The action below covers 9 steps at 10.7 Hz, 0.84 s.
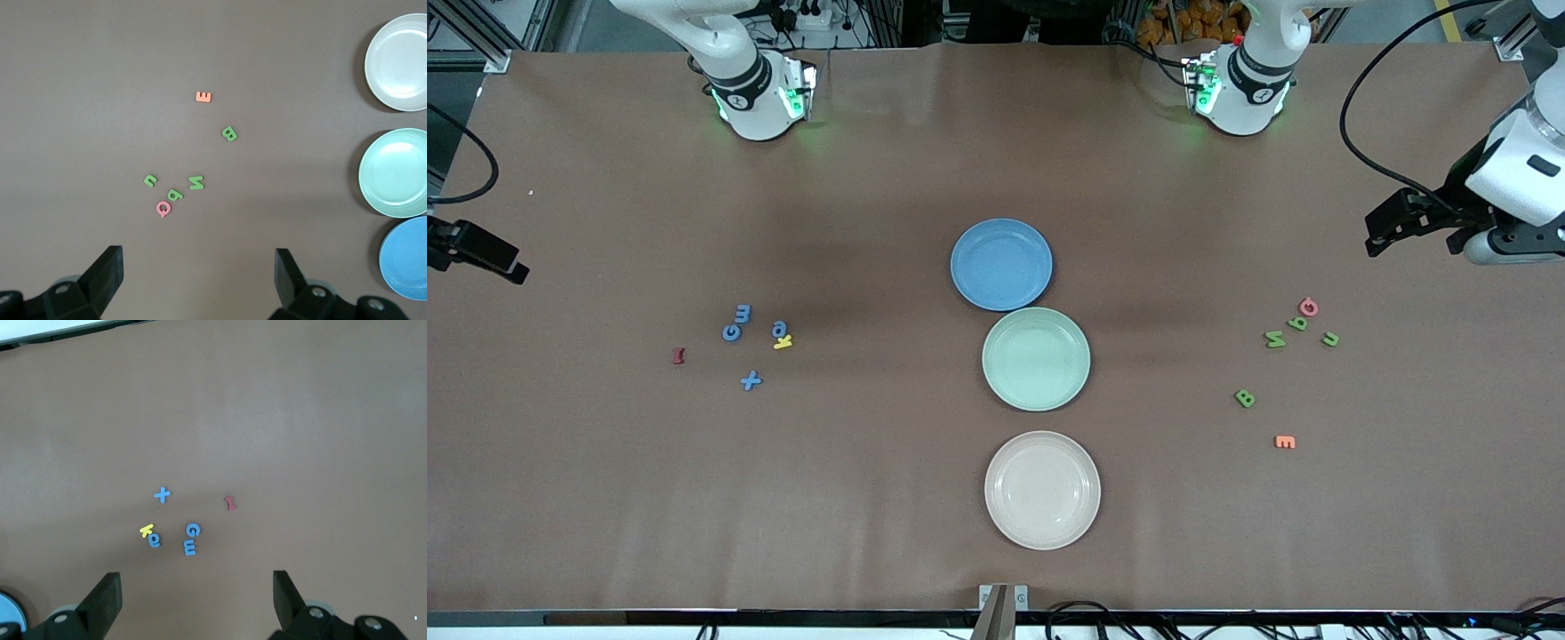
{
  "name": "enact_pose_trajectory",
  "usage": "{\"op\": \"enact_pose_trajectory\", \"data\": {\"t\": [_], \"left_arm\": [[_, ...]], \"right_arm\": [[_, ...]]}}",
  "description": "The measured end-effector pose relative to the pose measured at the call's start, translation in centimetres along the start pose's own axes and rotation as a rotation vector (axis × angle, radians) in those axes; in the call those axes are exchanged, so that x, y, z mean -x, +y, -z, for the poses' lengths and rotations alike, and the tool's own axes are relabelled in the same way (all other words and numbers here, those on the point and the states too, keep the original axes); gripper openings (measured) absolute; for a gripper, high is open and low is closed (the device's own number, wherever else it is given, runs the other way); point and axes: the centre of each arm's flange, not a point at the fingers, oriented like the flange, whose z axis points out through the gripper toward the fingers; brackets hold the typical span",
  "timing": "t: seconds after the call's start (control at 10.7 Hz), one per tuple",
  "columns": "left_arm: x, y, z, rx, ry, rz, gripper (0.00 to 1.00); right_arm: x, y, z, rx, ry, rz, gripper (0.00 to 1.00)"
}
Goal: Sort letters by color into matching plates
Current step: 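Move both grippers out from rest toward the two letter groups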
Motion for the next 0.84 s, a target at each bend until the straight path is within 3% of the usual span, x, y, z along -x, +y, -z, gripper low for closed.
{"op": "enact_pose_trajectory", "data": {"t": [0.56, 0.84], "left_arm": [[0.0, 0.0, 0.0, 0.0, 0.0, 0.001, 1.0], [-0.7, -0.1, -2.1, 0.0, -0.034, 0.003, 1.0]], "right_arm": [[-0.1, -0.1, -0.2, 0.001, -0.003, 0.001, 1.0], [-0.8, -1.0, -2.5, 0.0, 0.011, -0.013, 1.0]]}}
